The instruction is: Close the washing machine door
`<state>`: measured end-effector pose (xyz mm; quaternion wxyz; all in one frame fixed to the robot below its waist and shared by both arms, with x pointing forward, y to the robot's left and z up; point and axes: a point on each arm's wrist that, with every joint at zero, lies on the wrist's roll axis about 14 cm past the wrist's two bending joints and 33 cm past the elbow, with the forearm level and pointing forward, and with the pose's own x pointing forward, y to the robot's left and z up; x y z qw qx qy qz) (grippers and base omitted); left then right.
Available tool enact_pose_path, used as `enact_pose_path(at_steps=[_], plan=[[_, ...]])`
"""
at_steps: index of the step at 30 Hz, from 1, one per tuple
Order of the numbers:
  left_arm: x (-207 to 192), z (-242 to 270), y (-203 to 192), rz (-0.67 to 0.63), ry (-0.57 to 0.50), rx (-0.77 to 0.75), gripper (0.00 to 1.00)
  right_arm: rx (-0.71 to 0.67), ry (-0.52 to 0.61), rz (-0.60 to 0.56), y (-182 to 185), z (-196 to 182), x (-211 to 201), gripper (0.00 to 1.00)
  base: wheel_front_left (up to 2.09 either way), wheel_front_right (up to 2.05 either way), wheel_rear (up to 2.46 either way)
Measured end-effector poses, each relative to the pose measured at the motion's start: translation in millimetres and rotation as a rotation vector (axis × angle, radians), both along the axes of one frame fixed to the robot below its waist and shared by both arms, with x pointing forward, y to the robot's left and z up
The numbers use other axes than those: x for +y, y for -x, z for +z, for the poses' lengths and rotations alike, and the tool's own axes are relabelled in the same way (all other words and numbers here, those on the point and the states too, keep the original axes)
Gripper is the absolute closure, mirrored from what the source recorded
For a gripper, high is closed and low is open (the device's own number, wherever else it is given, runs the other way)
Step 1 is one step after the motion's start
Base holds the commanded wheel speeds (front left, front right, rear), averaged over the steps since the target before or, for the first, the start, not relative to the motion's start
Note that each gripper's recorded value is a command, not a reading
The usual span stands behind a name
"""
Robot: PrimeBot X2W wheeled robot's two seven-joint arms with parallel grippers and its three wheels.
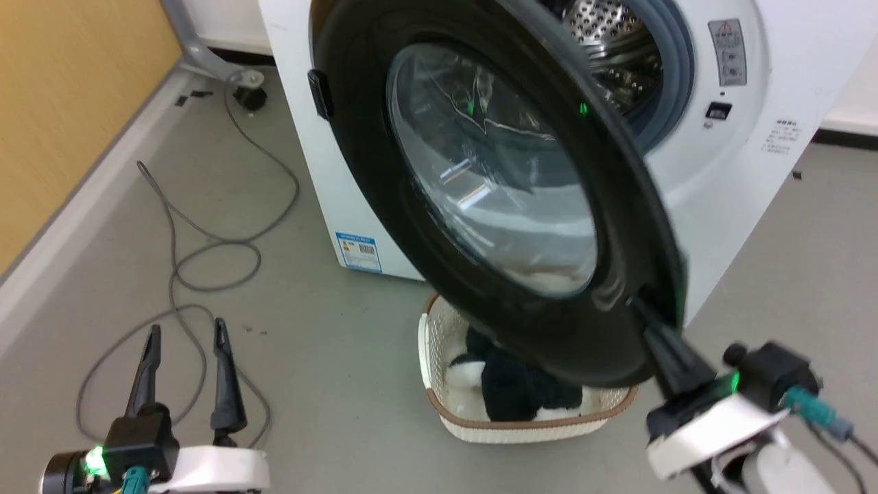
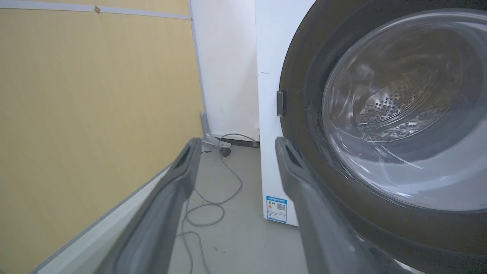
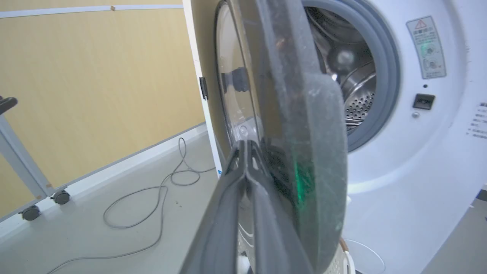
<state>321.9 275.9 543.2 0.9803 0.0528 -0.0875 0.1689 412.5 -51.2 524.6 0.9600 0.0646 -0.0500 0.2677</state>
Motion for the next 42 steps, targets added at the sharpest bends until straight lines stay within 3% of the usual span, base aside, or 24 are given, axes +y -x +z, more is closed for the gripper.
enact_pose_path(at_steps=[10,28,36,42], plan=[[-15.8,-8.8,-37.3,-0.049,0.008,0.024,0.0,0.005,0.042,-0.16,-79.4,-6.8,-43.6,1.0,0.0,0.0,0.0],[-31.5,-44.8,-99.4,-0.09,0.005,0.098,0.0,0.076,0.084,-0.336,-206.6,-39.5,-92.6,1.0,0.0,0.0,0.0],[-25.2,-46.6,-98.0,-0.063,0.003,0.104,0.0,0.079,0.087,-0.349,-223.4,-39.1,-88.8,1.0,0.0,0.0,0.0],[-22.9,-35.1,-91.7,-0.051,0.004,0.076,0.0,0.014,0.088,-0.334,-215.9,-11.7,-81.6,1.0,0.0,0.0,0.0]])
